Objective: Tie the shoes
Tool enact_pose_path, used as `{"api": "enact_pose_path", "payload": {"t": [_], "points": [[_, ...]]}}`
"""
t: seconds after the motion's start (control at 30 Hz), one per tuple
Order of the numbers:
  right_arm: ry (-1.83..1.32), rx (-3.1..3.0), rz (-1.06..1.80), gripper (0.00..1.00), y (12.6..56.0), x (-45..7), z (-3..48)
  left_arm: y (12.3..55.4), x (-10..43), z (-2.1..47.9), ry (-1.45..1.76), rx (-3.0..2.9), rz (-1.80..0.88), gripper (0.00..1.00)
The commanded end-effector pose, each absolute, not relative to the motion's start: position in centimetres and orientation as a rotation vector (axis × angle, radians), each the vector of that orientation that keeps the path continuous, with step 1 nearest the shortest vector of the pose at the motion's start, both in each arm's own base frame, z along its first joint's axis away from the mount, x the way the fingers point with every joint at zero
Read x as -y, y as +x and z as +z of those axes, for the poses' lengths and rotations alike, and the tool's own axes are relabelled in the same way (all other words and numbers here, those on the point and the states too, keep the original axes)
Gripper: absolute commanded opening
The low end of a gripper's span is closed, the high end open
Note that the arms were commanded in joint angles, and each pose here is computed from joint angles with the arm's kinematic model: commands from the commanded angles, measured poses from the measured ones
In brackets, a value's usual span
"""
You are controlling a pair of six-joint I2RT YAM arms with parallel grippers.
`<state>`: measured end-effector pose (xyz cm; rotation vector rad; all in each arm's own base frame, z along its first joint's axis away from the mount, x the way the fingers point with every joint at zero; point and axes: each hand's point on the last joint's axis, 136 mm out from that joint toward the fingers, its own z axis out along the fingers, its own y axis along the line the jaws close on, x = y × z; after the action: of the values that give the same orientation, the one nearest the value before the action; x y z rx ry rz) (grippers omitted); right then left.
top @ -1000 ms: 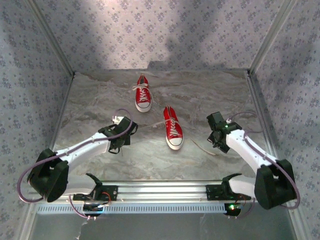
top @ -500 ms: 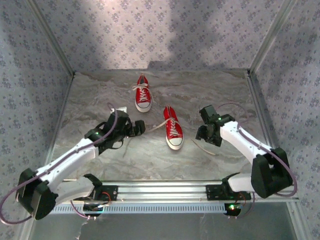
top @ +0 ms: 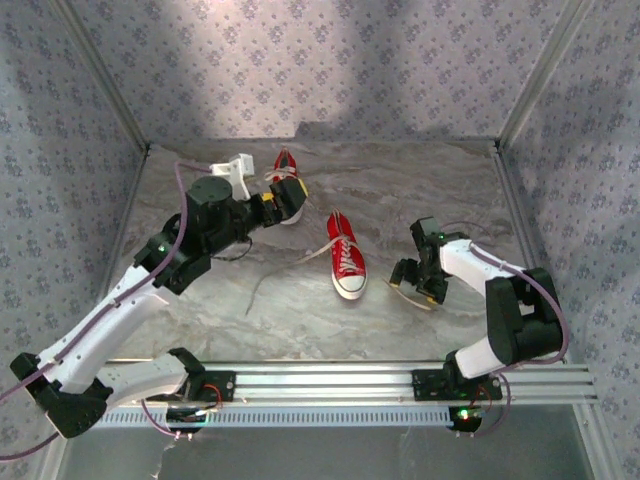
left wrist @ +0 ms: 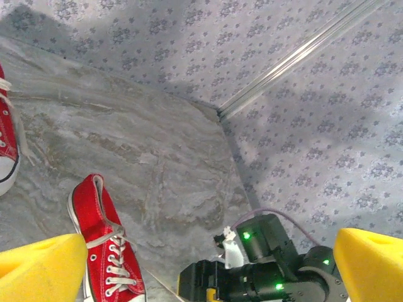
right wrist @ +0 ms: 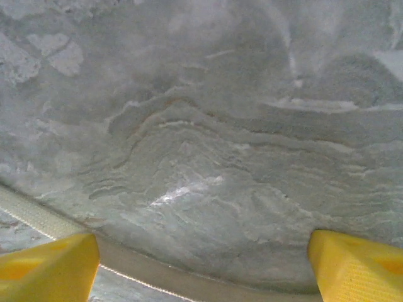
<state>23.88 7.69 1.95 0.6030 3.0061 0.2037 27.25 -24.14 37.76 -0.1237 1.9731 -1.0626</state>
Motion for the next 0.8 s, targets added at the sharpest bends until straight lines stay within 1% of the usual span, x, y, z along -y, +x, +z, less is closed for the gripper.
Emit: {"api": "enact_pose_path", "payload": {"t": [0.0, 0.23, 0.4, 0.47, 0.53, 0.6, 0.77], "points": [[0.679, -3.052, 0.182, 0.87, 21.8, -7.7, 1.1, 27.1, 24.8, 38.1, -0.134, -1.990, -1.099, 1.00], [0.571, -3.088, 0.190, 0.81, 19.9, -9.5, 1.3, 27.2, 25.2, 38.7, -0.148, -1.965, -1.149, 1.00], [0.363, -3.066, 0.224, 0.77, 19.3, -12.1, 2.9, 27.3, 25.0, 39.0, -0.161, -1.917, -1.167, 1.00], [0.298, -3.047, 0.189, 0.75, 19.2, -12.4, 3.5, 27.2, 25.0, 39.1, -0.157, -1.907, -1.183, 1.00], [0.266, -3.036, 0.129, 0.73, 19.3, -12.0, 4.0, 27.2, 24.1, 38.8, -0.163, -1.905, -1.118, 1.00], [0.239, -3.034, 0.062, 0.72, 19.4, -11.7, 4.1, 27.3, 24.0, 38.4, -0.169, -1.886, -1.127, 0.99], [0.201, -3.039, -0.024, 0.71, 20.2, -11.7, 3.4, 27.7, 26.8, 37.7, -0.117, -1.976, -1.169, 0.99]]}}
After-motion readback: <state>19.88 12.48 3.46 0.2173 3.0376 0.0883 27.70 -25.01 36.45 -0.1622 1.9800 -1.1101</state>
